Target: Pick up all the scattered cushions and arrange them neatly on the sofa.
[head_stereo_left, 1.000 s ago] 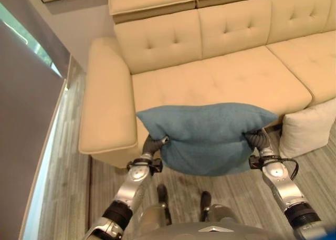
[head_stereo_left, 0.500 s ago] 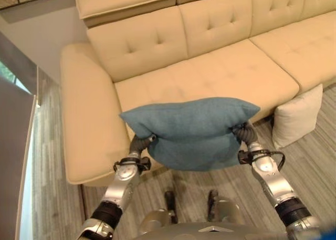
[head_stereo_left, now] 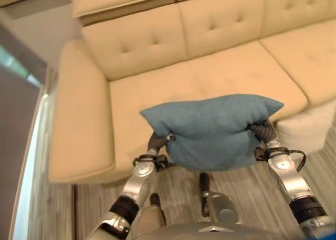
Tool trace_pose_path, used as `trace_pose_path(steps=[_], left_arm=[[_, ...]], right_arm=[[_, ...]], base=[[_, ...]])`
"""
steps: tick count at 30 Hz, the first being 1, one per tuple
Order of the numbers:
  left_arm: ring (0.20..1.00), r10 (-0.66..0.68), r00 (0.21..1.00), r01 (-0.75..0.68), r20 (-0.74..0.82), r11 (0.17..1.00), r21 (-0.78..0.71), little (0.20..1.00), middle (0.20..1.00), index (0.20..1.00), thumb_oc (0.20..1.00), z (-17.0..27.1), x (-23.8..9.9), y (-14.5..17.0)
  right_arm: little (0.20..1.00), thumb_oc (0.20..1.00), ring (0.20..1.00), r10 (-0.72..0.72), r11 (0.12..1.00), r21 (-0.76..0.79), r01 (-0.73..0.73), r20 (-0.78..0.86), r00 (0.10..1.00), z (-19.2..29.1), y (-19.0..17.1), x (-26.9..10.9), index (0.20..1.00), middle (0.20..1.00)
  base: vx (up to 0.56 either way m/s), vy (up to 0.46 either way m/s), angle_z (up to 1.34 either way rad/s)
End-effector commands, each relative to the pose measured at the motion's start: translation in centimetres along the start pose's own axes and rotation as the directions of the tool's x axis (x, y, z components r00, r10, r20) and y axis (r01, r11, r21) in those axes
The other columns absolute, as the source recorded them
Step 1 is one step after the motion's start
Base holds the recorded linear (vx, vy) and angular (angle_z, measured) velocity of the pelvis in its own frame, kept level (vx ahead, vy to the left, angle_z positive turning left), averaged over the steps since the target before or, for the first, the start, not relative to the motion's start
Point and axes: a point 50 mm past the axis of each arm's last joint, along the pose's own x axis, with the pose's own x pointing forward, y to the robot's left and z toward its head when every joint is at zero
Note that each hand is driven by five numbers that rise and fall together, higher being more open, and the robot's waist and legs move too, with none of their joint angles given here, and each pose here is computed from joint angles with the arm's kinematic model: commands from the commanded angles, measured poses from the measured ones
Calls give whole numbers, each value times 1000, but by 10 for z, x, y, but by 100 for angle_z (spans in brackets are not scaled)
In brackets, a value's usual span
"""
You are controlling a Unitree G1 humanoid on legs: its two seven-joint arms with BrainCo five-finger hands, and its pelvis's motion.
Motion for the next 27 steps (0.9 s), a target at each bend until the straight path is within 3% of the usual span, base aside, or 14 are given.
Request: trace_pose_path(steps=[1,8,16,27], left_arm=[[200,-152,976,157,153,987,-20,200,200,200,200,28,0,-22],[200,-142,981,144,133,990,-4,200,200,200,200,23,-8,-13],[200,-88,982,82,165,996,43,200,200,200,200,32,-11,12],[200,-93,982,89,166,995,35,200,200,200,200,29,-10,8]], right_arm=[[200,200,200,38,992,108,-58,184,982,29,14,-6,200,200],[200,200,200,26,991,128,-47,161,987,25,16,-12,200,200],[200,200,200,72,981,164,-108,207,976,38,34,-5,200,200],[200,200,200,85,983,144,-116,202,976,36,34,-3,200,200]], base=[[88,2,79],[302,132,51],[272,224,-33],[225,21,10]])
